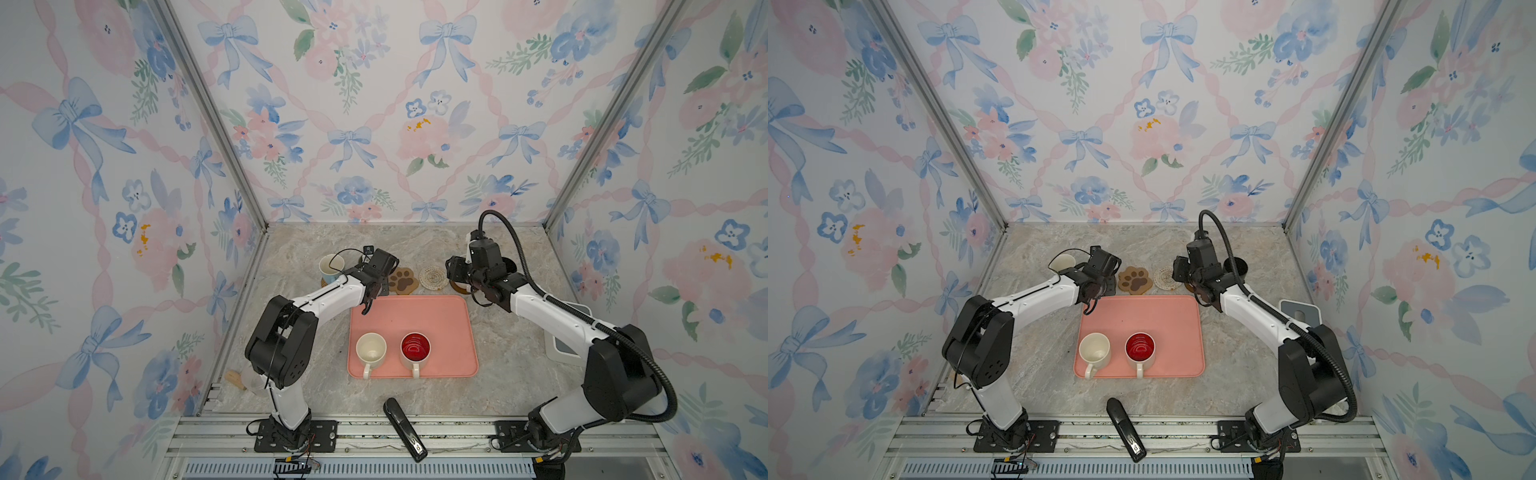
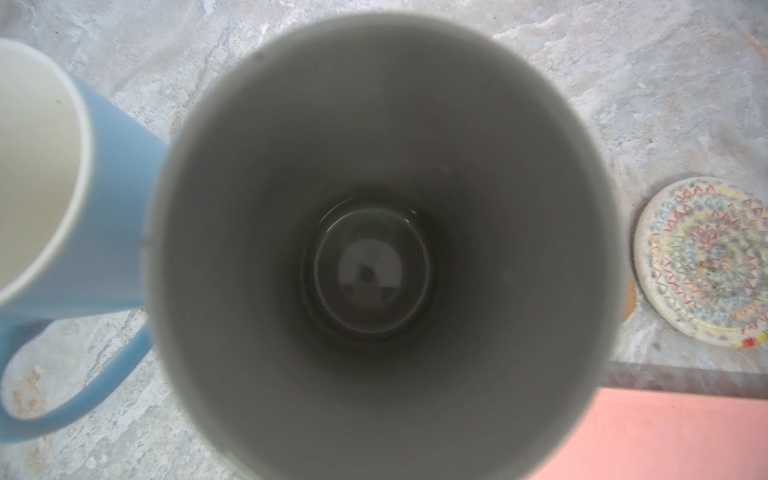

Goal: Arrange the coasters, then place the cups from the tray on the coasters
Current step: 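Lower the grey mug onto the round wooden coaster with the left gripper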

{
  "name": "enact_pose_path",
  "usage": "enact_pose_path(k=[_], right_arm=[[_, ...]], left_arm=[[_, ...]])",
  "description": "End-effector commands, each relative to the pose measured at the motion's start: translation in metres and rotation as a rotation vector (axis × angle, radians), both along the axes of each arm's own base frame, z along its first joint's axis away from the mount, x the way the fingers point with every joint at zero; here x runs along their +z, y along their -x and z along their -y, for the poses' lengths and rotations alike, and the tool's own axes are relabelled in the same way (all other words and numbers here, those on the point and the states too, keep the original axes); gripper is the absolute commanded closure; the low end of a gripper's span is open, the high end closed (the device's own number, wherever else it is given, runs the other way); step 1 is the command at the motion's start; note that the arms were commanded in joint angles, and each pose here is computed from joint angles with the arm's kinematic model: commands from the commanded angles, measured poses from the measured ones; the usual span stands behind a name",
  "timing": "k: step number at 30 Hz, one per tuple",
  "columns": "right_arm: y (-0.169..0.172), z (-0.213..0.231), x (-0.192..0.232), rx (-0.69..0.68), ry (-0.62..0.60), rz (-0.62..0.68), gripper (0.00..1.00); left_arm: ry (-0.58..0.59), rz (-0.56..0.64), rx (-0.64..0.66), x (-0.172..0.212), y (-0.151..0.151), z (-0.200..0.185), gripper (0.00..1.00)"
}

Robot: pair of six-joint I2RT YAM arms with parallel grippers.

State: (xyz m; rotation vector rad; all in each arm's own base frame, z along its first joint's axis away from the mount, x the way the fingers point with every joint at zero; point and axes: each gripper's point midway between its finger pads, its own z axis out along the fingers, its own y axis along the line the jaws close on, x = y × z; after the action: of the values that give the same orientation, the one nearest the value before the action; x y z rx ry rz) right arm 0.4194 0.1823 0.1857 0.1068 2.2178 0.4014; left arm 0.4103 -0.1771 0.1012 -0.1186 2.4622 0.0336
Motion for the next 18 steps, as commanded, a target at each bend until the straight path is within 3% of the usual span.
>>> enact_pose_path(k=[1,18], right_arm=[[-0.0038,-0.0028,0.0046,-0.003,-0.001,0.009,0.43],[-0.0039,-0.0030,0.0057,-0.003,0.000,0.009,0.43]], left_arm=[[0.030,0.094,0.015,0.0230,-0.0209,0.0037,1.00],[0.033,0.077,0.038,0.0141,-0.0202,-0.0055,1.00]])
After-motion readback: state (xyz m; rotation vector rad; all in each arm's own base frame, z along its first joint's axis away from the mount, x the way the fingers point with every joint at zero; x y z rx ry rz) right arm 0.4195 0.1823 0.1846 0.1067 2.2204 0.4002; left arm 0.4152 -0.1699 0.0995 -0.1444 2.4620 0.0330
